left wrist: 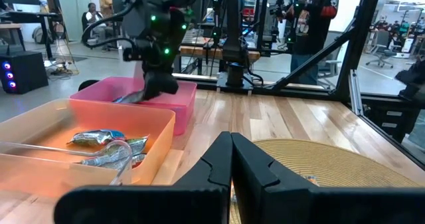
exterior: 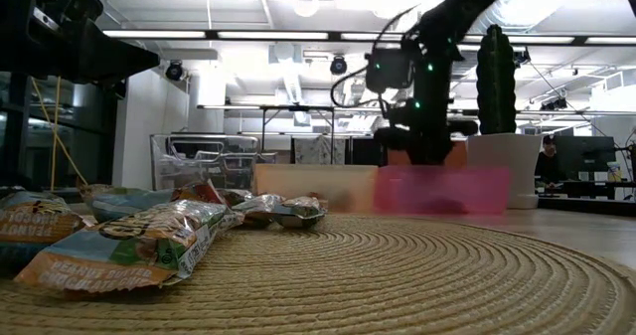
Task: Pick and place Granola Bars by type
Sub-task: Put the blue granola bar into the pink bin, then put the red granola bar into the orange bin
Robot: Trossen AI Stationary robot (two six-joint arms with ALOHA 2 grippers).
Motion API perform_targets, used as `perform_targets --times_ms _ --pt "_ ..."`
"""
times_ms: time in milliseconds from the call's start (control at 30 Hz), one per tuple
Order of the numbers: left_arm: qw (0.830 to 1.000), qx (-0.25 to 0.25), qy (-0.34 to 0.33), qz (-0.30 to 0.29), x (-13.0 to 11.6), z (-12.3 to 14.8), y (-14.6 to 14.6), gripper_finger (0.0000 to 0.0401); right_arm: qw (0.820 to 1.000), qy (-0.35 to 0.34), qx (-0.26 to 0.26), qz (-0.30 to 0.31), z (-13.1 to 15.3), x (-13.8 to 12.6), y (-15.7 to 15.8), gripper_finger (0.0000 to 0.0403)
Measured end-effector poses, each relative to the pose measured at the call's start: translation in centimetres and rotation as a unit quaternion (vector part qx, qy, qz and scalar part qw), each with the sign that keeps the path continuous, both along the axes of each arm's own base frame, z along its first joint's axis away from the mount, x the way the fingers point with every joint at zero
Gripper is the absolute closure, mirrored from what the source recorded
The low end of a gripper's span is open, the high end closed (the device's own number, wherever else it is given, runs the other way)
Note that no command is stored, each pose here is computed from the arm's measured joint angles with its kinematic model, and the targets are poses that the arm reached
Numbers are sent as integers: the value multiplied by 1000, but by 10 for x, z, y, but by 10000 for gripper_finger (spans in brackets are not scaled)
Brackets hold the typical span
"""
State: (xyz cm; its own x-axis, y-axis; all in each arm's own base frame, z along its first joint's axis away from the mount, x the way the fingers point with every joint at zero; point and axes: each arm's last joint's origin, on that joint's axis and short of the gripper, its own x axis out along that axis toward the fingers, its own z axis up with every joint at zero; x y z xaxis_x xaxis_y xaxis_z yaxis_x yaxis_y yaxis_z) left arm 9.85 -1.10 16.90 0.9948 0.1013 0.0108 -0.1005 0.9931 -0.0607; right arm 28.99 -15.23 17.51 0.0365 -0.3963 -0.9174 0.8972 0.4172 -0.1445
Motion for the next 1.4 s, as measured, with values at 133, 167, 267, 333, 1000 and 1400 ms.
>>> perform_targets --times_ms 133,167,267,333,1000,1400 --pt "1000 0 0 0 0 0 0 400 1000 -13 23 13 -8 -5 -5 318" --pt "1000 0 0 0 0 0 0 400 999 -15 29 17 -8 -6 -6 318" --pt "1000 0 0 0 0 0 0 400 999 -21 31 27 -5 -6 -9 314" --pt "1000 0 0 0 0 0 0 400 999 -26 26 33 -1 -7 -10 305" --pt "1000 0 0 0 0 0 0 400 924 -340 -37 172 104 3 21 213" --pt "1000 0 0 0 0 0 0 400 821 -423 -158 348 131 48 140 213"
